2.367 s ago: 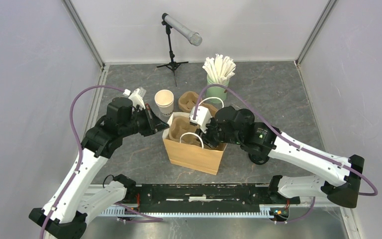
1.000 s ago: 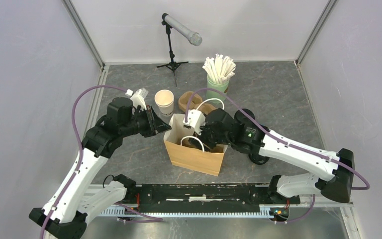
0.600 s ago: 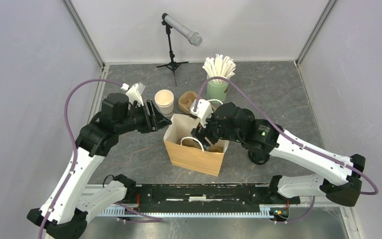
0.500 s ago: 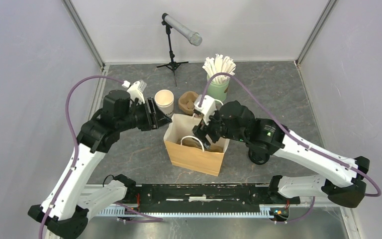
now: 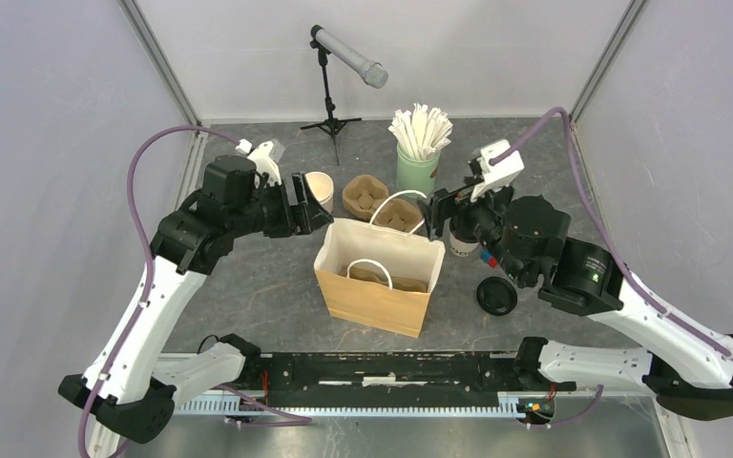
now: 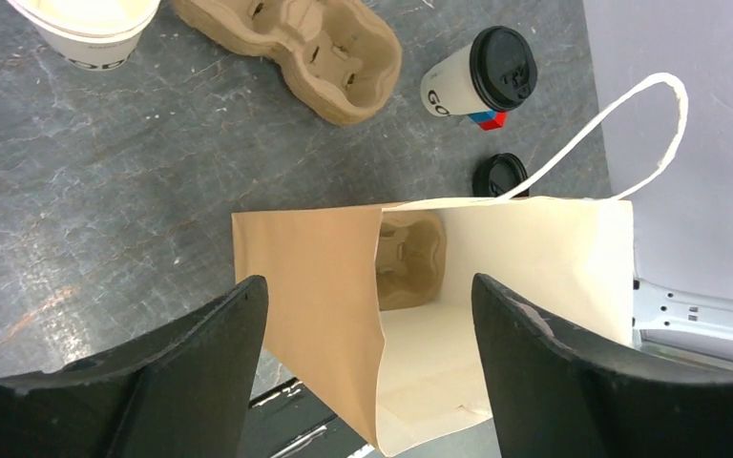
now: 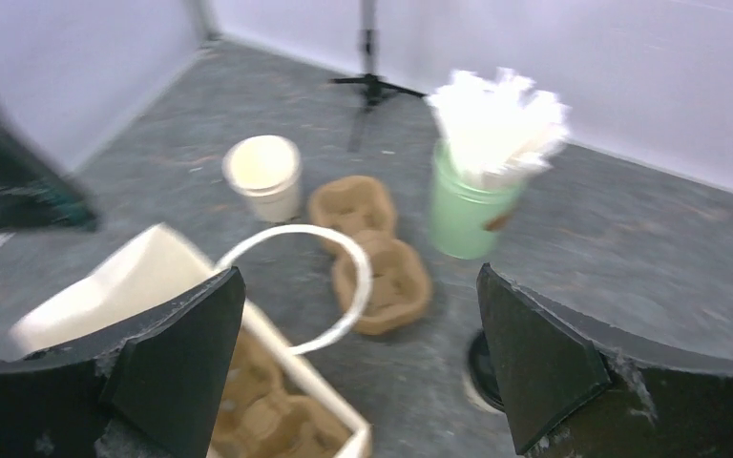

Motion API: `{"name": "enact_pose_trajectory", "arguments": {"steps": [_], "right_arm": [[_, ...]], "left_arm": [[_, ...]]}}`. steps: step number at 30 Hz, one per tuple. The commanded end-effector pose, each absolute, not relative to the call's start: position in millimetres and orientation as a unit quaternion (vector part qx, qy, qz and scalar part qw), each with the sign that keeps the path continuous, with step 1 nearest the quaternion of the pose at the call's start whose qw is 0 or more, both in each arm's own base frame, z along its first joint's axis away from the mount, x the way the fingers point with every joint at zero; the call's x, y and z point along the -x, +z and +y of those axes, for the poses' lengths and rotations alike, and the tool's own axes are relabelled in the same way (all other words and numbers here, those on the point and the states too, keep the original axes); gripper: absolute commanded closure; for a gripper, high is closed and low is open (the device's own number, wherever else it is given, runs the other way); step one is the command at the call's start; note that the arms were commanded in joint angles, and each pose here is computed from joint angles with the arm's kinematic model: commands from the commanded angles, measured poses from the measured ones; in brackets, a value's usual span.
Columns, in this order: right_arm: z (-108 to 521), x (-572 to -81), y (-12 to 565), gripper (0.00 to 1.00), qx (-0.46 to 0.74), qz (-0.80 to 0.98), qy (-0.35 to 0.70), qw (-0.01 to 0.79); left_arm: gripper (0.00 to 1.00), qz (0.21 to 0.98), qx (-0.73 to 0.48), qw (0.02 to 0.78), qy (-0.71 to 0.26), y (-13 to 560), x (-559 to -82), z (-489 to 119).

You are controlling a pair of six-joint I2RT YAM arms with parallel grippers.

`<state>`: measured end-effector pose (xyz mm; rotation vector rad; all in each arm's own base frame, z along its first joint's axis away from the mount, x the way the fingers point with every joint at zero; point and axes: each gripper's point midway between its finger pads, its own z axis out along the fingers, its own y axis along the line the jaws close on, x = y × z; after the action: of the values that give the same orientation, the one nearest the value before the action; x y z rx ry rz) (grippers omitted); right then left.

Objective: Pack the takeout coffee

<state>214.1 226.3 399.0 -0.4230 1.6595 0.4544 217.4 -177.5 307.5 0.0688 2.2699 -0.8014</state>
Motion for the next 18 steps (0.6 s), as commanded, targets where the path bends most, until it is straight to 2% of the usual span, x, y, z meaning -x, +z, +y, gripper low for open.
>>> {"name": "enact_pose_trajectory", "arguments": {"steps": [1,4,10,18], "right_arm": [[163.1,-237.7,390.4,0.02,0.083,0.751,0.041,0.654],[159.1,-238.3,378.0,0.02,0.078,0.760,0.031,0.644],[173.3,-232.7,348.1,0.03,0.084,0.793,0.070,0.600],[153.3,-235.5,324.6,0.04,0.047,0.822,0.049,0.565]], "left_arm": [[0.13,0.877,-0.032,0.386,-0.285,317.2,-219.2,-165.8],[0.13,0.884,-0.040,0.379,-0.272,315.3,-215.9,-161.7],[0.23,0.882,-0.082,0.365,-0.287,318.1,-204.9,-167.7],[0.26,0.887,-0.107,0.322,-0.312,293.7,-197.9,-184.4]]}}
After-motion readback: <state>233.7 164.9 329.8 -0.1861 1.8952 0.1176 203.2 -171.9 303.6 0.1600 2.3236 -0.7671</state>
